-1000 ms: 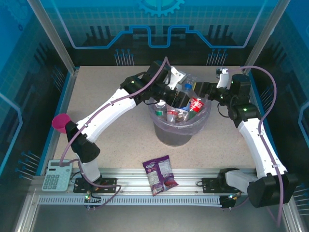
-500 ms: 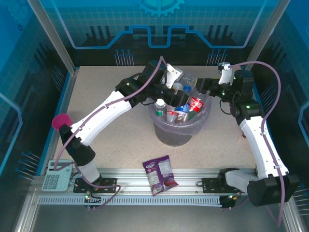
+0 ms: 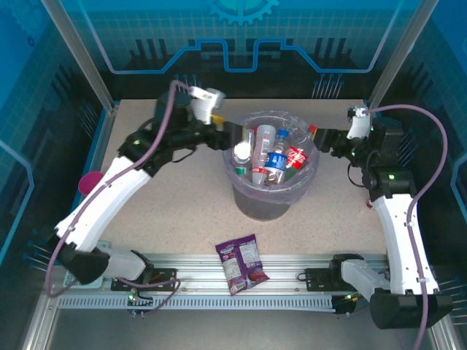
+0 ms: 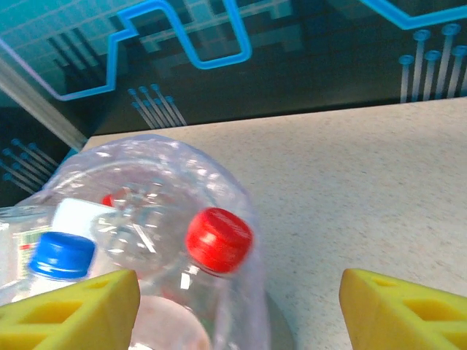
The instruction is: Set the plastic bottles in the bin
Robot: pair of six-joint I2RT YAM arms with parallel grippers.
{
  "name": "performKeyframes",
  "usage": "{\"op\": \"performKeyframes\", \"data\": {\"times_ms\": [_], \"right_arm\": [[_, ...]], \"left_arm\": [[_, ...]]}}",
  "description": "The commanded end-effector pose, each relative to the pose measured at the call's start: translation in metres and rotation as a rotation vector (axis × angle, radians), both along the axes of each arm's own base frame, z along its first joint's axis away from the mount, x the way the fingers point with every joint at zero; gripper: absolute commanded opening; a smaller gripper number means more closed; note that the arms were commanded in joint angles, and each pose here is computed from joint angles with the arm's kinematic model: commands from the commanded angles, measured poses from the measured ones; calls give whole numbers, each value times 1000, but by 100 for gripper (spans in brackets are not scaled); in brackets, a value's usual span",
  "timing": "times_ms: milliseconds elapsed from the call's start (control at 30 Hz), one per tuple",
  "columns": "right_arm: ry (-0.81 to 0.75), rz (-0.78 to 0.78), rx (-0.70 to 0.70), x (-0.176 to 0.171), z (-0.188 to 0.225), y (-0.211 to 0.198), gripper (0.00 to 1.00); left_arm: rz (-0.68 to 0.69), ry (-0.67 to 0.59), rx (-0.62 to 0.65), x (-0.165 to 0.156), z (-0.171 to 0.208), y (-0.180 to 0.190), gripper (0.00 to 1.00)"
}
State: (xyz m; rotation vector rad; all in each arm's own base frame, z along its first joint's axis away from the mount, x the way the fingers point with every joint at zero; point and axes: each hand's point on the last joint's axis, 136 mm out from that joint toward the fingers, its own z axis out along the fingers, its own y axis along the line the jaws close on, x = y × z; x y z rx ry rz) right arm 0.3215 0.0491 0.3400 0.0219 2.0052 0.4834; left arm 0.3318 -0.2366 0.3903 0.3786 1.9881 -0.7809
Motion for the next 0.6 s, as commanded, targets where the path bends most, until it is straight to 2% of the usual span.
{"op": "performKeyframes", "data": {"times_ms": [0, 133, 233, 333, 433, 567], "right_arm": [[77, -84, -10, -3, -30, -24, 74], [106, -243, -113, 7, -62, -61, 76], [114, -327, -177, 15, -89, -80, 80], [125, -372, -205, 23, -121, -90, 85], [127, -356, -201, 36, -150, -88, 100], [148, -373, -242, 49, -186, -90, 100]], "left_arm": [[250, -16, 27, 12, -13, 60, 85], [522, 10, 157, 24, -71, 131, 91], [668, -24, 249, 28, -110, 165, 96], [757, -25, 312, 34, -145, 187, 99], [842, 17, 374, 42, -184, 207, 99], [896, 45, 459, 52, -227, 219, 99]]}}
